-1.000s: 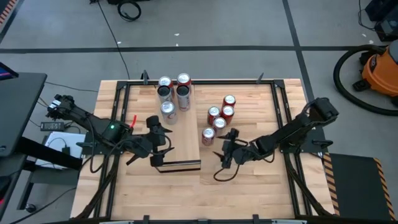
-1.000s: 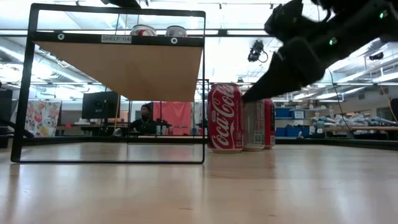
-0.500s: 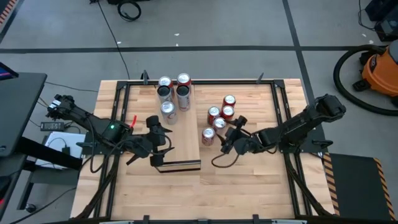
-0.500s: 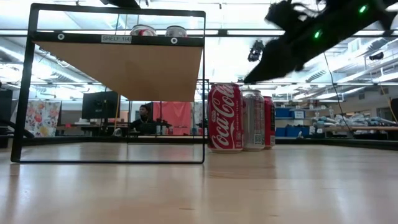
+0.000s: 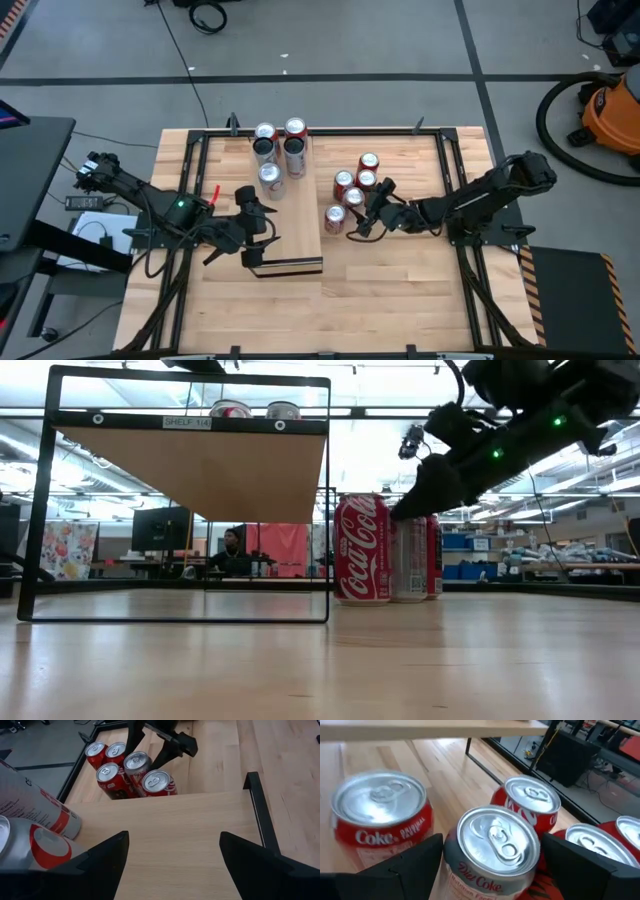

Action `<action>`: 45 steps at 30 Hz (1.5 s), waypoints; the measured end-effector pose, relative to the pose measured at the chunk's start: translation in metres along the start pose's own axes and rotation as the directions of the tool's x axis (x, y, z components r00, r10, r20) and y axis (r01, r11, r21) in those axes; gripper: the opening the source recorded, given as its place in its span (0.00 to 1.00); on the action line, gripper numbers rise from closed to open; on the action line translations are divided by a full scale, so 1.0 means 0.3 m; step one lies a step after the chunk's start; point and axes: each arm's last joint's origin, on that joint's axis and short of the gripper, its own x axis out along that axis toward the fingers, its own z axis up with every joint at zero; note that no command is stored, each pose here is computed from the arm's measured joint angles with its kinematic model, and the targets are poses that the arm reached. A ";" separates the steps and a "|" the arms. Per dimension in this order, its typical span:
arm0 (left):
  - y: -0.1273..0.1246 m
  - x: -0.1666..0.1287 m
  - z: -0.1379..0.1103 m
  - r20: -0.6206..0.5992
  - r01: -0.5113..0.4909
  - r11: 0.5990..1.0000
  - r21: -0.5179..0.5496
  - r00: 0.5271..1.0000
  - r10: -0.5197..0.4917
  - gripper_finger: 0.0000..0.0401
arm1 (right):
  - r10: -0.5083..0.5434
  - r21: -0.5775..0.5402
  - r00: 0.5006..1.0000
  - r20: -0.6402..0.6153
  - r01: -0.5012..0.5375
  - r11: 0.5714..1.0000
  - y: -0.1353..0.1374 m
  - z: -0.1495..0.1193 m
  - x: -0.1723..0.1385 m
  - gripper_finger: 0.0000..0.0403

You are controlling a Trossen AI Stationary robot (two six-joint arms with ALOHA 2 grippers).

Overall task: Place canned beverage on shelf
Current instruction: Put the red-silver soda can on the shelf and align it with the other red-silver soda can

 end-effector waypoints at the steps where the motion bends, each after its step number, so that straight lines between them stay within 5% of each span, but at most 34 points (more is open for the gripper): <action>1: 0.000 0.000 0.000 0.000 0.000 1.000 0.000 1.000 0.000 0.80 | 0.002 0.000 1.000 -0.003 -0.002 1.000 -0.003 -0.003 0.002 0.86; 23: -0.002 0.000 0.000 -0.005 0.020 1.000 -0.004 1.000 -0.020 0.80 | 0.150 -0.002 0.986 -0.071 -0.151 0.989 -0.024 0.005 -0.014 0.76; 27: -0.004 0.000 -0.001 -0.011 0.043 0.999 -0.004 0.999 -0.043 0.80 | 0.340 -0.065 0.935 -0.106 -0.348 0.935 -0.034 0.026 -0.070 0.76; 31: -0.004 0.000 -0.001 -0.011 0.043 0.999 -0.007 0.999 -0.043 0.80 | 0.567 -0.101 0.820 -0.070 -0.572 0.814 -0.044 0.063 -0.120 0.77; 45: -0.004 0.001 -0.002 -0.011 0.042 0.999 -0.005 0.999 -0.042 0.80 | 0.603 -0.113 0.789 -0.121 -0.614 0.781 0.006 0.033 -0.123 0.77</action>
